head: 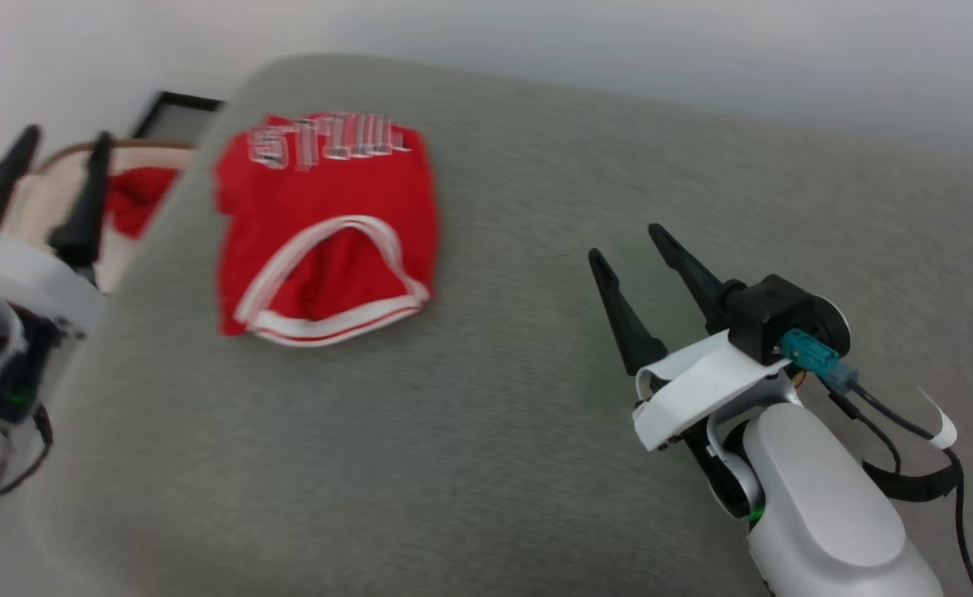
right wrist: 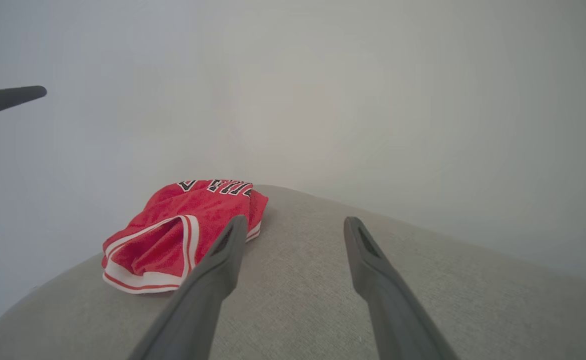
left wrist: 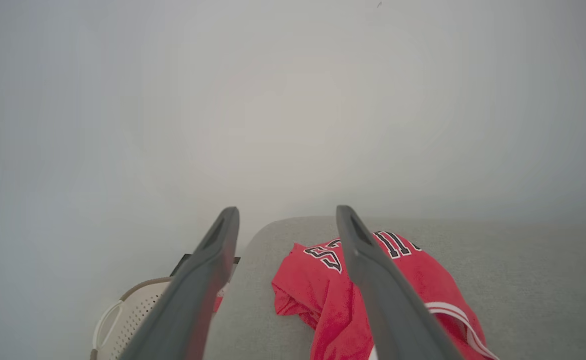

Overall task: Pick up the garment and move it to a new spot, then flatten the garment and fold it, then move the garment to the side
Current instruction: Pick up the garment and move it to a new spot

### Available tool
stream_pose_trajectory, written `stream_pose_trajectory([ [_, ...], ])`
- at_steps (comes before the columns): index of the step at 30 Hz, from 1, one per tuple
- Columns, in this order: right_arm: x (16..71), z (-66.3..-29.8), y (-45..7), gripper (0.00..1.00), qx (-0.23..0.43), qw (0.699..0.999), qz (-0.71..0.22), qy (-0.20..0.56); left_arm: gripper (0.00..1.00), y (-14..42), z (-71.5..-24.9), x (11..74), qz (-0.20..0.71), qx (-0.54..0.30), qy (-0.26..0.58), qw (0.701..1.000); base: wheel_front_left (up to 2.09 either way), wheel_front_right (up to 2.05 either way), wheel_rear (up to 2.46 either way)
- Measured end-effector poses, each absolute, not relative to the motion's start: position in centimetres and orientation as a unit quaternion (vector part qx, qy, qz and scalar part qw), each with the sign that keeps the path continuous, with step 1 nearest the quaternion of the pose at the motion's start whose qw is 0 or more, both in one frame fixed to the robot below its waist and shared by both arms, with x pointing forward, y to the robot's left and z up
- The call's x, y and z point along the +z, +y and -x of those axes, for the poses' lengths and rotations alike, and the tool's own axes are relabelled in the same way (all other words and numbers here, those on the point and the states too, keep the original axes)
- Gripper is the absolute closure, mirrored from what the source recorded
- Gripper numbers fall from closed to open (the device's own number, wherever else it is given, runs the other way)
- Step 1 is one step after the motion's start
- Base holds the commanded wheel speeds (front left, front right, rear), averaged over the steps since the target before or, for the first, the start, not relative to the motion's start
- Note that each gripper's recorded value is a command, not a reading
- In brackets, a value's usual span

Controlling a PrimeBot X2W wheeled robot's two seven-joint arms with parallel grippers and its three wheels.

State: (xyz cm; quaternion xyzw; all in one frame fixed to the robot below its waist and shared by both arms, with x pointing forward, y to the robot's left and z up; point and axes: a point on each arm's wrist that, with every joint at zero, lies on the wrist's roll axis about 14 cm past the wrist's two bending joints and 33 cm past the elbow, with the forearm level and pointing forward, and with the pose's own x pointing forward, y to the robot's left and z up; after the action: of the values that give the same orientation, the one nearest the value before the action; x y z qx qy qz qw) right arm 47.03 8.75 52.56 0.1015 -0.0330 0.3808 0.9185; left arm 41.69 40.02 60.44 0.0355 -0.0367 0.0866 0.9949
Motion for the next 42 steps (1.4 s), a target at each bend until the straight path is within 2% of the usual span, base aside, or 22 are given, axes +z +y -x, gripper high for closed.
stream_pose_trajectory([
  [7,50.7,-48.1,3.4,0.00,0.321,0.940,-0.110,-0.028,0.00,39.1,-48.4,55.4,0.028,0.063,0.119,0.991,0.00,0.00,0.00],
  [10,49.8,-48.3,1.5,0.00,0.300,0.948,-0.109,-0.022,0.00,37.4,-49.2,50.7,0.022,0.033,0.237,0.971,0.00,0.00,0.00],
  [17,48.2,-48.9,-1.7,0.00,0.263,0.959,-0.101,-0.013,0.00,35.4,-50.0,44.5,0.054,0.005,0.388,0.920,0.00,0.00,0.00],
  [28,44.6,-49.0,-3.2,0.00,0.254,0.964,-0.072,0.014,0.00,33.9,-51.7,38.0,0.097,-0.002,0.460,0.883,0.00,0.00,0.00],
  [33,44.2,-49.3,-4.0,0.00,0.246,0.967,-0.066,0.015,0.00,33.4,-52.6,36.2,0.110,-0.003,0.469,0.876,0.00,0.00,0.00],
  [34,44.3,-49.4,-4.1,0.00,0.244,0.967,-0.065,0.014,0.05,33.3,-52.7,35.9,0.111,-0.004,0.471,0.875,0.00,0.00,0.00],
  [35,44.4,-49.4,-4.2,0.00,0.243,0.968,-0.065,0.012,0.49,33.2,-52.8,35.8,0.115,-0.004,0.473,0.874,0.00,0.00,0.00],
  [36,44.5,-49.4,-4.3,0.00,0.242,0.968,-0.065,0.010,0.67,33.1,-52.9,35.8,0.115,-0.006,0.473,0.874,0.00,0.00,0.00],
  [37,44.7,-49.4,-4.4,0.00,0.241,0.968,-0.064,0.008,0.89,32.9,-52.9,35.9,0.116,-0.008,0.471,0.874,0.00,0.00,0.00],
  [38,44.9,-49.4,-4.4,0.00,0.241,0.968,-0.064,0.006,1.00,32.9,-53.0,36.1,0.119,-0.008,0.468,0.876,0.00,0.00,0.00],
  [42,45.5,-49.3,-4.6,0.00,0.237,0.969,-0.067,0.002,1.00,32.7,-53.3,37.3,0.116,-0.009,0.442,0.890,0.00,0.00,0.00],
])
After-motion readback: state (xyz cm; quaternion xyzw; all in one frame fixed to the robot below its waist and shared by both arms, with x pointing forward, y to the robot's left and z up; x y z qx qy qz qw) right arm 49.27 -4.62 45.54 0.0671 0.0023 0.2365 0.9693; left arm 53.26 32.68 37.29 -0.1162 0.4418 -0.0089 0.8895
